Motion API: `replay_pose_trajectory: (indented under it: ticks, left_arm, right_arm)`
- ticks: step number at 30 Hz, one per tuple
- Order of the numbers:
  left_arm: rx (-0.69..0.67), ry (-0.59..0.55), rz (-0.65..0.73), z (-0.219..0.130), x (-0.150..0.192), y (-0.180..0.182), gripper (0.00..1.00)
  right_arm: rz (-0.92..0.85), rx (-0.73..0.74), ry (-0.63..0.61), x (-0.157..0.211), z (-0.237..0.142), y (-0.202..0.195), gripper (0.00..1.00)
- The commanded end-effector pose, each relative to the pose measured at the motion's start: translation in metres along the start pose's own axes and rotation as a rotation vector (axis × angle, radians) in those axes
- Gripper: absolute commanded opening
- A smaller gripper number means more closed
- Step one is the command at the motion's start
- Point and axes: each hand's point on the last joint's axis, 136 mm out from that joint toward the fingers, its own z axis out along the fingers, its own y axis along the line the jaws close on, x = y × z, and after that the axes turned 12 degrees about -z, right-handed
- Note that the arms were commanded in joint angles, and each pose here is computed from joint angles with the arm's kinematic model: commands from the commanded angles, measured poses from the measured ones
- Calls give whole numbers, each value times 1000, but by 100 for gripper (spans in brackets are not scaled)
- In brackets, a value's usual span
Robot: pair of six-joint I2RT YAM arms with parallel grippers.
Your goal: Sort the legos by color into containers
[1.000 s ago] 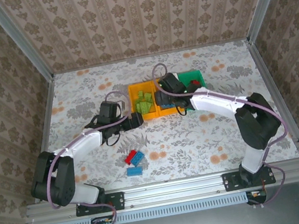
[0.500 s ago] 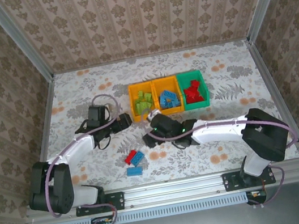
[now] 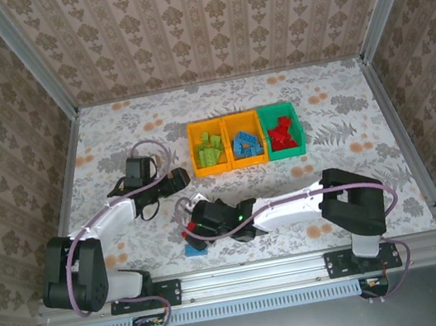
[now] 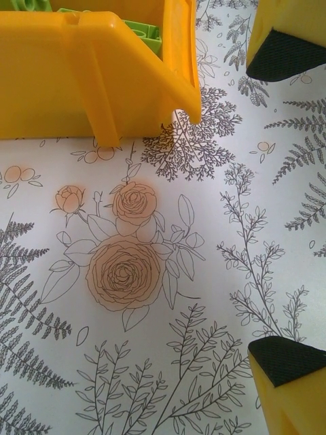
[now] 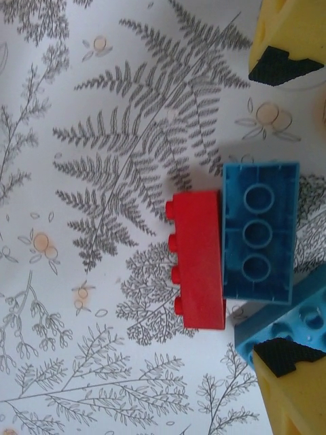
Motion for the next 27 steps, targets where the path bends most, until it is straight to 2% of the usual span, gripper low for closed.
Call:
replay_pose_trajectory:
  ticks: [1,10,20,27]
  left_arm:
    - [14,5,-10,-2,1,0,100]
    - [16,10,-15,0,3,2,100]
    - [18,13,-19,0,5,2,100]
    - [19,12,-18,0,4,2,100]
  right_arm:
    - [-12,1,17,-2,4,7,99]
    - [-28,41,82,19,11,5,99]
    - [-41,78,105,22,27,5,98]
    - [3,156,176,39,31,-16,92]
